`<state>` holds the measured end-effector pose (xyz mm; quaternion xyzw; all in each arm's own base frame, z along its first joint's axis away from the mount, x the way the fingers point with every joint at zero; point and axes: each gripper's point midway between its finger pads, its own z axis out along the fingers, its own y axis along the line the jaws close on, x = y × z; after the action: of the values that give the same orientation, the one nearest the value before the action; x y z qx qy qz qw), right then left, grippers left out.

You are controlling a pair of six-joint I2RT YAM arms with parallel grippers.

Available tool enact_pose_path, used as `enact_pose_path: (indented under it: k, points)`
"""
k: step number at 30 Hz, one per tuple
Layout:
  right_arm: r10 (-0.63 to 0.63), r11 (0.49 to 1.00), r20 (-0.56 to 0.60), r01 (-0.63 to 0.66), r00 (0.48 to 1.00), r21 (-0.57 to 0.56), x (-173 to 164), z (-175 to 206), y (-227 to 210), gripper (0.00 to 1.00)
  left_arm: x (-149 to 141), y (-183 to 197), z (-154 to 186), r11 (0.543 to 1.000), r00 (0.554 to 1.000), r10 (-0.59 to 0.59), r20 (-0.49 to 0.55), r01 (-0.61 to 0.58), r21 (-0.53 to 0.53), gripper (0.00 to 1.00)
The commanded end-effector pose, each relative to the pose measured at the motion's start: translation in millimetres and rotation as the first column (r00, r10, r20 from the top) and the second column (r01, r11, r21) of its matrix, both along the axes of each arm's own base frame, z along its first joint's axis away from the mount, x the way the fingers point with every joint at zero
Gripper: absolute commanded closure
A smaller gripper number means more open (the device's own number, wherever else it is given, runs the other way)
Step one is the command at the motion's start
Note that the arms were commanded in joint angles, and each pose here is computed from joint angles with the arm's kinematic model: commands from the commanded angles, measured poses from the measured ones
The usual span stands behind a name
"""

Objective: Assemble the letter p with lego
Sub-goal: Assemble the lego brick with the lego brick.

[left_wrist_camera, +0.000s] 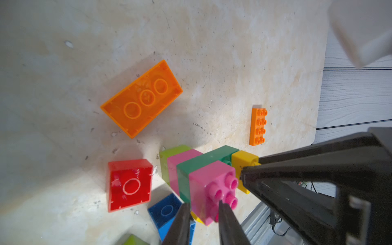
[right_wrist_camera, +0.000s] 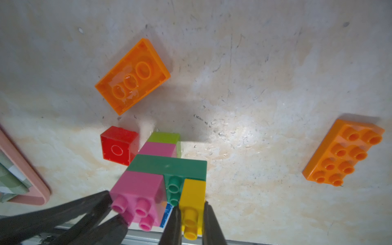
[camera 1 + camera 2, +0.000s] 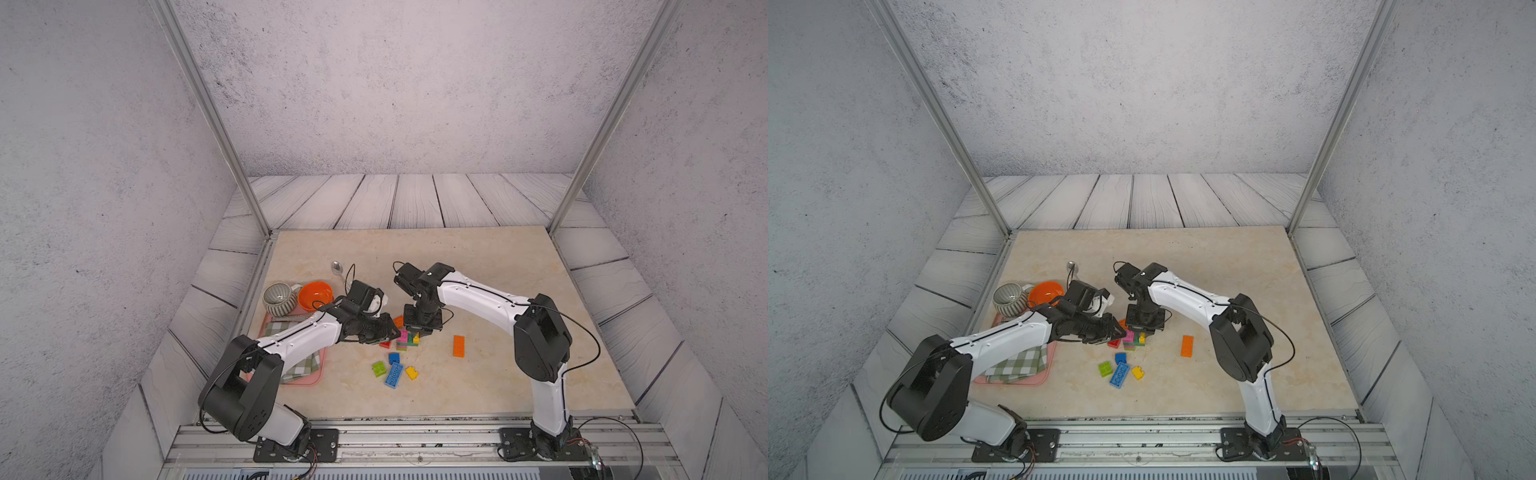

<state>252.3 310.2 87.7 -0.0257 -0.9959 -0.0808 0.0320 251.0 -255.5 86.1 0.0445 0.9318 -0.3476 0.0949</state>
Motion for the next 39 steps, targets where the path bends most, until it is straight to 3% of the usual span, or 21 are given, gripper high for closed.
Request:
enact_pose_path:
  k: [1,12,19,27,31,33,36,39]
  points:
    - [-0.021,0.997,-0.019,0.019,1.000,-0.075,-5.2,-21.8,-14.0,1.00,-11.0,19.2,-28.7,0.993,0.997,0.024,-0.068,-0.016,0.118,0.74]
    - [-0.028,0.996,0.027,0.031,0.999,-0.087,0.4,-13.8,-19.3,0.99,-11.0,19.6,-27.9,0.993,0.997,0.026,-0.068,-0.018,0.120,0.74]
    - [-0.008,0.997,0.108,0.016,0.994,-0.071,9.1,20.1,-22.0,0.56,-11.2,20.1,-27.9,0.992,0.997,0.027,-0.067,-0.019,0.123,0.74]
    - [0.018,1.000,0.216,-0.013,0.976,-0.025,12.6,49.8,-27.3,0.45,-11.4,21.5,-31.0,0.991,0.997,0.030,-0.072,-0.020,0.132,0.74]
    - [0.081,0.996,0.308,-0.090,0.948,0.015,10.4,58.9,-34.2,0.33,-12.0,22.7,-33.1,0.990,0.997,0.031,-0.074,-0.021,0.140,0.74]
    - [0.145,0.985,0.379,-0.169,0.914,0.029,8.7,59.8,-38.4,0.20,-11.8,22.9,-33.4,0.990,0.997,0.032,-0.074,-0.021,0.141,0.74]
    - [0.203,0.976,0.453,-0.214,0.868,-0.027,4.1,55.9,-62.1,0.14,-11.9,24.2,-34.7,0.989,0.997,0.035,-0.074,-0.024,0.149,0.74]
    - [0.231,0.970,0.426,-0.175,0.875,-0.167,0.1,40.2,-96.4,0.13,-12.9,25.6,-37.8,0.987,0.996,0.035,-0.077,-0.022,0.160,0.74]
